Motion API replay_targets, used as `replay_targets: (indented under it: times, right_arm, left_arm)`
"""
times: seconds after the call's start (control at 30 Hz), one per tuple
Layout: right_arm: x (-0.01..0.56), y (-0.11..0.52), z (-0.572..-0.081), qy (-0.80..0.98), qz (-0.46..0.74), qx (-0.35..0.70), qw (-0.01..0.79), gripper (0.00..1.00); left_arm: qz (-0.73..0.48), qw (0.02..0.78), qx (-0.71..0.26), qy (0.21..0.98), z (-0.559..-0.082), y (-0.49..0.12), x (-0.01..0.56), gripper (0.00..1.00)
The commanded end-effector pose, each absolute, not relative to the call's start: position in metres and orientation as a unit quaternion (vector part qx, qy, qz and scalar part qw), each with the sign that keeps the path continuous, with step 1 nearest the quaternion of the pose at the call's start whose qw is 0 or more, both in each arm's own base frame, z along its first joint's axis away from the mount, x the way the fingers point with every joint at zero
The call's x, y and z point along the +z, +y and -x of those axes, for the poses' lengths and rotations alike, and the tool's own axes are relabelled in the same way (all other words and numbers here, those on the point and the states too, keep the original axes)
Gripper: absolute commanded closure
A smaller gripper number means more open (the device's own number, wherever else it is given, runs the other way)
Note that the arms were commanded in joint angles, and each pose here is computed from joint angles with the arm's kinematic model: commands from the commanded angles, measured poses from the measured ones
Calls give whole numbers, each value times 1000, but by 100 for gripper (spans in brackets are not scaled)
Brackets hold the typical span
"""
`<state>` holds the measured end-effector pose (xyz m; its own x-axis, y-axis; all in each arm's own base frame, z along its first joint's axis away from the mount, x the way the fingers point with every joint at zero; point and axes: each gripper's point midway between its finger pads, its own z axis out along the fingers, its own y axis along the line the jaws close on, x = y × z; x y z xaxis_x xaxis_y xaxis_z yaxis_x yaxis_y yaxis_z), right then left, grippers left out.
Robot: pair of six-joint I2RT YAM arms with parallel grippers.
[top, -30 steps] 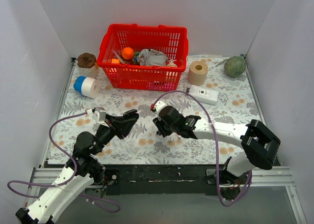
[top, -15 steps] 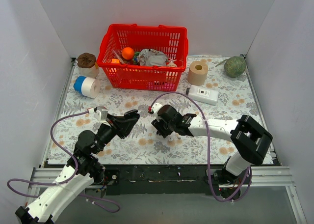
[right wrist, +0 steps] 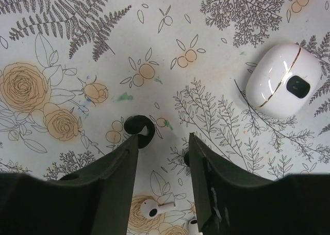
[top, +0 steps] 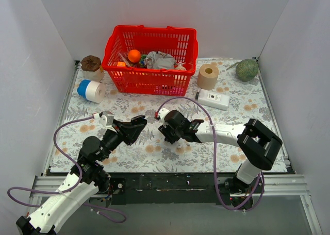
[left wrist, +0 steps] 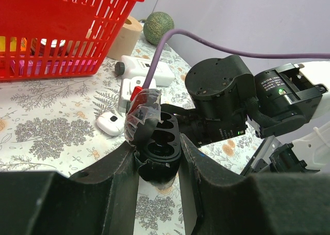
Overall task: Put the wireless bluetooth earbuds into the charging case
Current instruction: Pick up the earbud from the center of the board.
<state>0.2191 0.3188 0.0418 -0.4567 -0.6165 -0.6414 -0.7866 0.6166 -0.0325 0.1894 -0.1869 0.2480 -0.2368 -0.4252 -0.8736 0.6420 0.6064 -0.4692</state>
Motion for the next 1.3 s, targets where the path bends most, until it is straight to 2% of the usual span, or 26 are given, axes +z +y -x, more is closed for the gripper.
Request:
replay_targets:
  times: [0.0, 0.83, 1.03, 1.27]
  right_arm:
    - [59, 338, -236, 834, 399, 150, 350, 49]
    - [35, 340, -207, 841, 408, 165, 313, 53]
    - [32, 338, -205, 843, 407, 165, 310, 59]
    - [34, 339, -205, 843, 406, 167, 312, 72]
  left_arm:
    - [-82, 619, -441, 645, -187, -186, 262, 100]
    - [-80, 618, -443, 645, -186, -185, 261, 100]
    - [-80, 618, -443, 644, -185, -185, 262, 100]
    - [-79, 615, -444, 646, -185, -185, 260, 100]
